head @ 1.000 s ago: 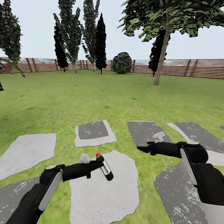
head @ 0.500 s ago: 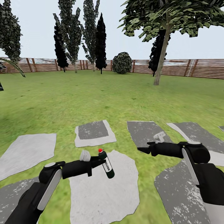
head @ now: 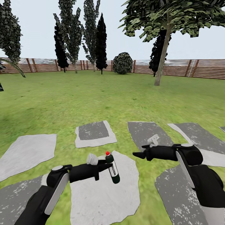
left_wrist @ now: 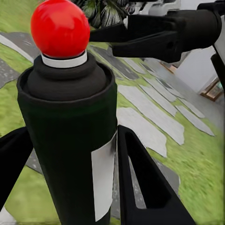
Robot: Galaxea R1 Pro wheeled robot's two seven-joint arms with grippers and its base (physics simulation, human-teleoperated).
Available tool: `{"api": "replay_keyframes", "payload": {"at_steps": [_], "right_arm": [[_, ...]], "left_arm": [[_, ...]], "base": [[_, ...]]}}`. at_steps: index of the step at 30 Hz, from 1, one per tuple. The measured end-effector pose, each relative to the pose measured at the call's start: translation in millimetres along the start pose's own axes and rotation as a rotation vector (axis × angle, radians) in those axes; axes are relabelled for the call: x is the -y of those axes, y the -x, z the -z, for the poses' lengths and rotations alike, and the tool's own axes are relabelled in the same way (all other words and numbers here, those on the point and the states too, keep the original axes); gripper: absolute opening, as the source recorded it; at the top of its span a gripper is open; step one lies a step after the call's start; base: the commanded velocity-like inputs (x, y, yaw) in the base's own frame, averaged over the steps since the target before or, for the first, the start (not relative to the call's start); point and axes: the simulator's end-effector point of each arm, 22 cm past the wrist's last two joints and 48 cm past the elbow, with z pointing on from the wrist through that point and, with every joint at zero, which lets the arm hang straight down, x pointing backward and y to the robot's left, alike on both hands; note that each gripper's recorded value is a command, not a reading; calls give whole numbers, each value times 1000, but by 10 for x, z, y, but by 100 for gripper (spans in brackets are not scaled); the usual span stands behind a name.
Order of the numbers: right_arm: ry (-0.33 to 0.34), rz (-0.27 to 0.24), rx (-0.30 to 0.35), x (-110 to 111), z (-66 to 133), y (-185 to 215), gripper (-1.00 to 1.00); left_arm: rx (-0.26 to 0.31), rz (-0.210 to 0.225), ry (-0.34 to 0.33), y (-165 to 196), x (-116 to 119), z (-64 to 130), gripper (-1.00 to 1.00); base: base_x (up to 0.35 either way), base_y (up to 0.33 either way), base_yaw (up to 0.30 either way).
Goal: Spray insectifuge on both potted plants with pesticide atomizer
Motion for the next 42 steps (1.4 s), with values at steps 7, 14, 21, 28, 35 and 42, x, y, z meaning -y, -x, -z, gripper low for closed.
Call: {"api": "replay_keyframes", "payload": {"at_steps": [7, 14, 21, 28, 35, 42], "right_arm": [[3, 1, -1, -20, -16, -2, 100], [-8, -20, 2, 11, 31, 60, 100], [-10, -19, 4, 11, 49, 75, 100], [-10, -17, 6, -2, 55, 86, 100], [-11, -14, 7, -7, 67, 97, 100], [-10, -12, 9, -20, 72, 107, 100]], "left_arm": [[-20, 4, 31, -77, -47, -64, -100], [-19, 6, 35, -76, -46, -62, -100], [-24, 20, 47, -141, -83, -31, -100], [-29, 36, 56, -190, -130, -21, -100], [-34, 48, 62, -226, -160, -18, -100], [-36, 55, 64, -247, -172, -23, -100]], "base": [[0, 0, -8], [0, 0, -205], [0, 0, -269], [0, 0, -274], [0, 0, -274], [0, 0, -274]]}}
